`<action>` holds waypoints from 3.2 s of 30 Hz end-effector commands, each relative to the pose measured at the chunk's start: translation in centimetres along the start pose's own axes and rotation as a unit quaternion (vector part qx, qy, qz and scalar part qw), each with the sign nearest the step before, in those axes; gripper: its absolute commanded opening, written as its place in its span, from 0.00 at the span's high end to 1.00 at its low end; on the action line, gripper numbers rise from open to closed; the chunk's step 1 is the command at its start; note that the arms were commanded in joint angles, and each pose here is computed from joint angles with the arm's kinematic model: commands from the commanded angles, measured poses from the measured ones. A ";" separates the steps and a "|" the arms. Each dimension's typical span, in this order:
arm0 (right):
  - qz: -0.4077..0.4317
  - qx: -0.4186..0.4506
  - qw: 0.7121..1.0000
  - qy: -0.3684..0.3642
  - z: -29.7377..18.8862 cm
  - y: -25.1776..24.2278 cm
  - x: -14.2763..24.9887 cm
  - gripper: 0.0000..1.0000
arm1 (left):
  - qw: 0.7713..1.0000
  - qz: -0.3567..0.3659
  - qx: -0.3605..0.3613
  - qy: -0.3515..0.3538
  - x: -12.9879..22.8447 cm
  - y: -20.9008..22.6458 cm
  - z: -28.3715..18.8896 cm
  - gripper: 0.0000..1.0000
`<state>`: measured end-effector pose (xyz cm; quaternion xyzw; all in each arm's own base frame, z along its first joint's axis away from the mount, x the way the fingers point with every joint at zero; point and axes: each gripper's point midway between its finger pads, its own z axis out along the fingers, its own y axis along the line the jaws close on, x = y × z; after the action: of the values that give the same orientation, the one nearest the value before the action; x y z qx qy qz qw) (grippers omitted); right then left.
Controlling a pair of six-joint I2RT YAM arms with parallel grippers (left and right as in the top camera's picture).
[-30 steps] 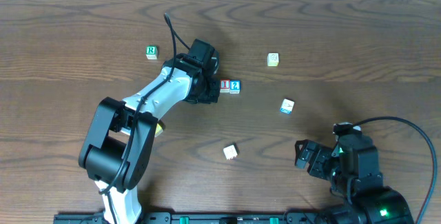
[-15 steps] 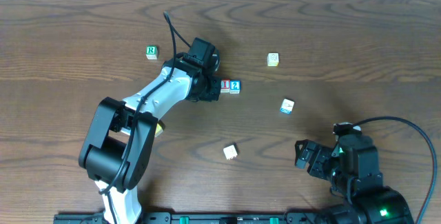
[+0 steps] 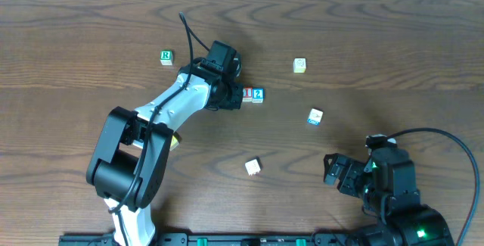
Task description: Spell out Ai2
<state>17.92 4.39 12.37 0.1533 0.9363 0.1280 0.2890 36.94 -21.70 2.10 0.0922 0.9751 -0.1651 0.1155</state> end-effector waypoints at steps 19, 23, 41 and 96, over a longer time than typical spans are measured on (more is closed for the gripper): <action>0.007 -0.001 1.000 -0.002 0.0 0.0 0.0 0.01 | 0.998 -0.028 -0.046 0.024 1.3 1.8 0.1 0.94; 0.007 -0.001 1.000 -0.001 0.0 0.0 0.0 0.01 | 0.995 -0.029 -0.097 0.003 0.6 3.5 -0.6 0.94; 0.007 -0.001 1.000 -0.001 0.0 0.0 0.0 0.01 | 0.991 -0.036 -0.116 -0.064 -2.5 4.1 -0.1 0.94; 0.007 -0.001 1.000 -0.001 0.0 0.0 0.0 0.01 | 0.978 -0.067 -0.070 -0.187 -7.5 3.5 -15.9 0.05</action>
<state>17.92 4.39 12.37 0.1533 0.9363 0.1280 0.2890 40.41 -13.15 8.58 -0.0361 0.9772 -0.0713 0.1967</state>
